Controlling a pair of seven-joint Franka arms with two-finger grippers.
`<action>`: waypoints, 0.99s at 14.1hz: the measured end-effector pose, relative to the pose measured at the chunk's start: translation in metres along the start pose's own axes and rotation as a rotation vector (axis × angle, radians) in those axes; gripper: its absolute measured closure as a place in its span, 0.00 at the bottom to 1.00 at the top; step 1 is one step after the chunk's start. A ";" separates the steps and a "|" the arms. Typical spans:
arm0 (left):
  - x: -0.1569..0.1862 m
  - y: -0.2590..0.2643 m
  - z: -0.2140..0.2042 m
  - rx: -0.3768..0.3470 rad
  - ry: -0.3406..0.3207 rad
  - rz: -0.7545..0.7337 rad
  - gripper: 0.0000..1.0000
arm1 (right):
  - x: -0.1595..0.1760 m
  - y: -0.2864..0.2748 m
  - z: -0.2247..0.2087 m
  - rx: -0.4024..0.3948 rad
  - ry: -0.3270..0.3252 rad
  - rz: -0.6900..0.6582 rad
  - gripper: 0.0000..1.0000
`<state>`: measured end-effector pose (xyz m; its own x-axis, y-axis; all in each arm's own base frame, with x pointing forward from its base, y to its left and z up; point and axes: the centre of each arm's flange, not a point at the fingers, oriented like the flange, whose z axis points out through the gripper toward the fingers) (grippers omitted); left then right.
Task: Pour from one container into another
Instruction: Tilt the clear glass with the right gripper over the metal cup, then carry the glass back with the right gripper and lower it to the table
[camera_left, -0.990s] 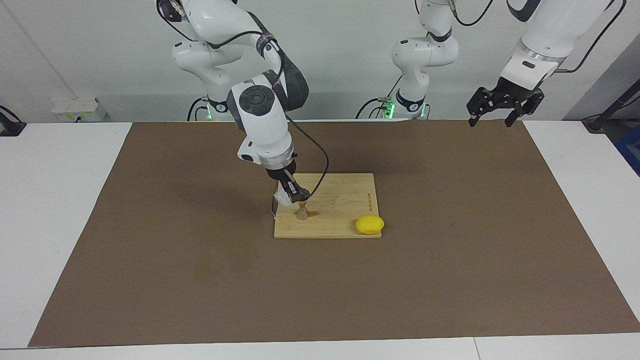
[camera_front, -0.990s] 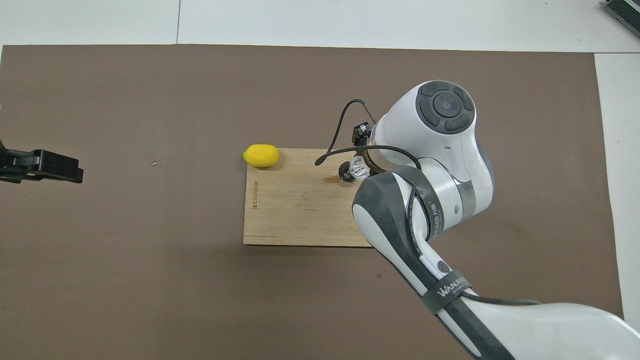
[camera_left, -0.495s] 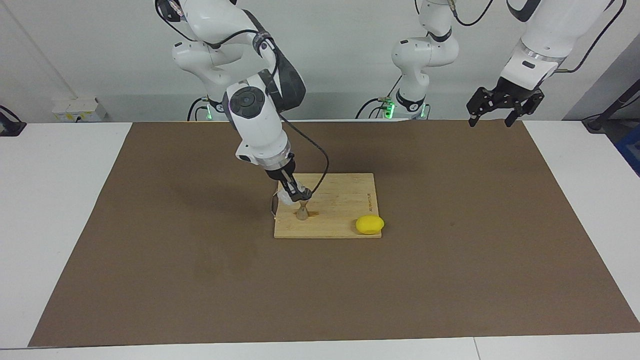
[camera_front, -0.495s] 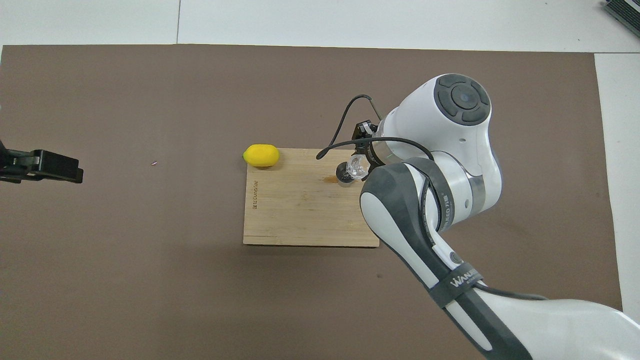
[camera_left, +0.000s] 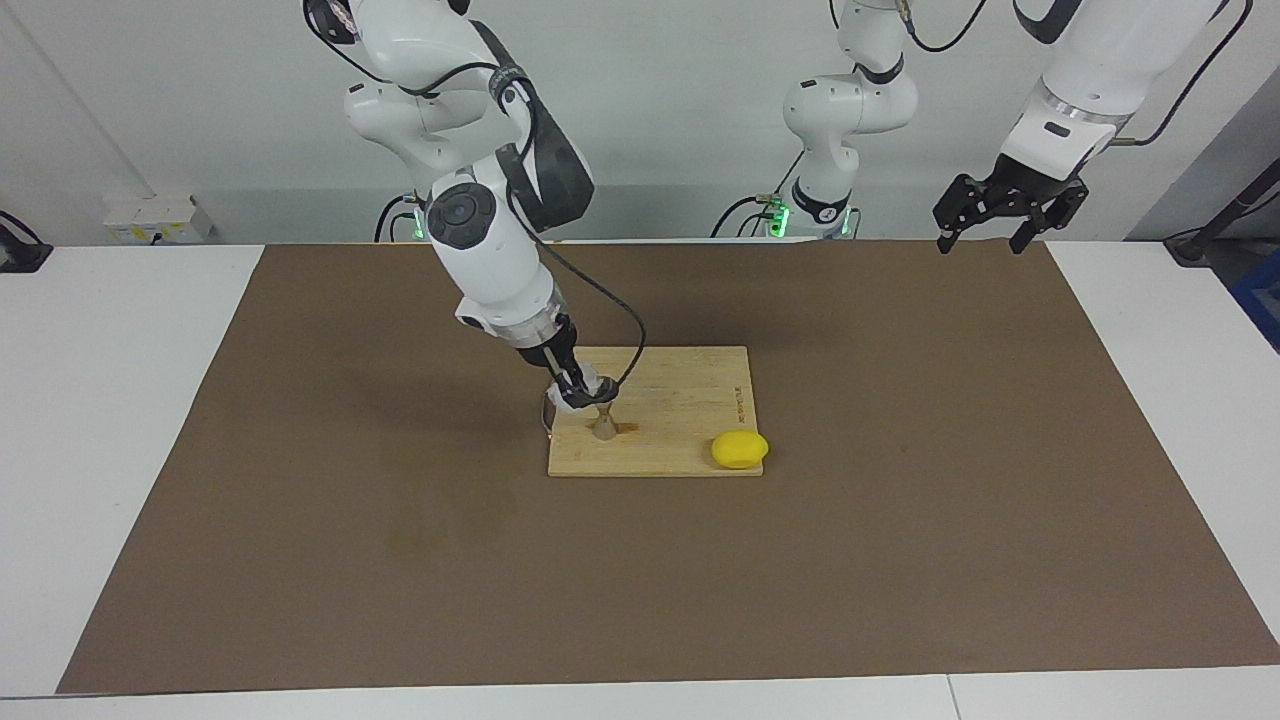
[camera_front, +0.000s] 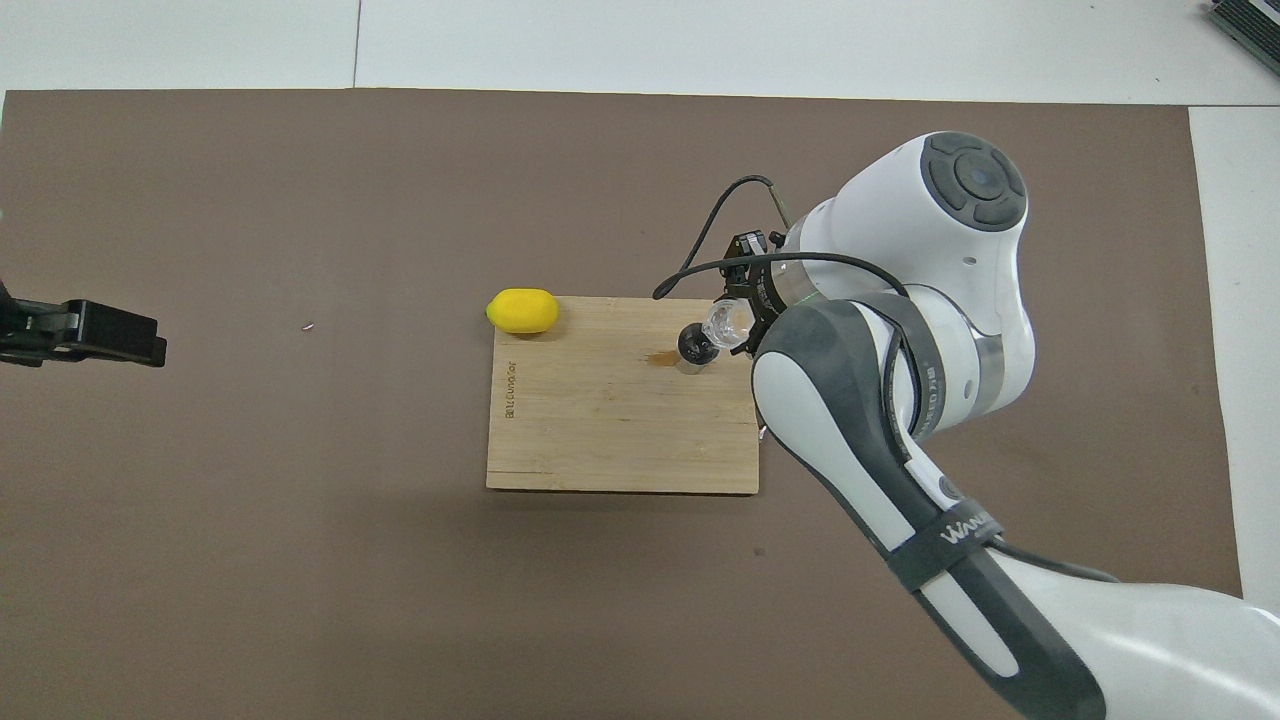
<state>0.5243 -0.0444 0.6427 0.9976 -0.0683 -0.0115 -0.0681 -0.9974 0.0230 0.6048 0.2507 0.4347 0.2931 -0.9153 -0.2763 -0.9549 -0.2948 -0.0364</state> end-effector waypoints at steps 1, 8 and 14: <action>0.000 0.000 0.000 0.000 0.000 0.000 0.00 | 0.004 0.000 0.000 0.000 -0.021 0.019 0.49; 0.000 0.000 0.000 0.000 -0.001 0.001 0.00 | 0.063 0.004 0.002 0.003 -0.178 0.145 0.49; 0.000 0.000 0.000 0.000 -0.001 0.001 0.00 | 0.182 0.039 0.019 0.037 -0.354 0.271 0.49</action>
<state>0.5242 -0.0443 0.6425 0.9975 -0.0694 -0.0129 -0.0691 -0.9973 0.0230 0.6194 0.0780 0.3653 0.0041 -0.8060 -0.5920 -0.9979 -0.0418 0.0499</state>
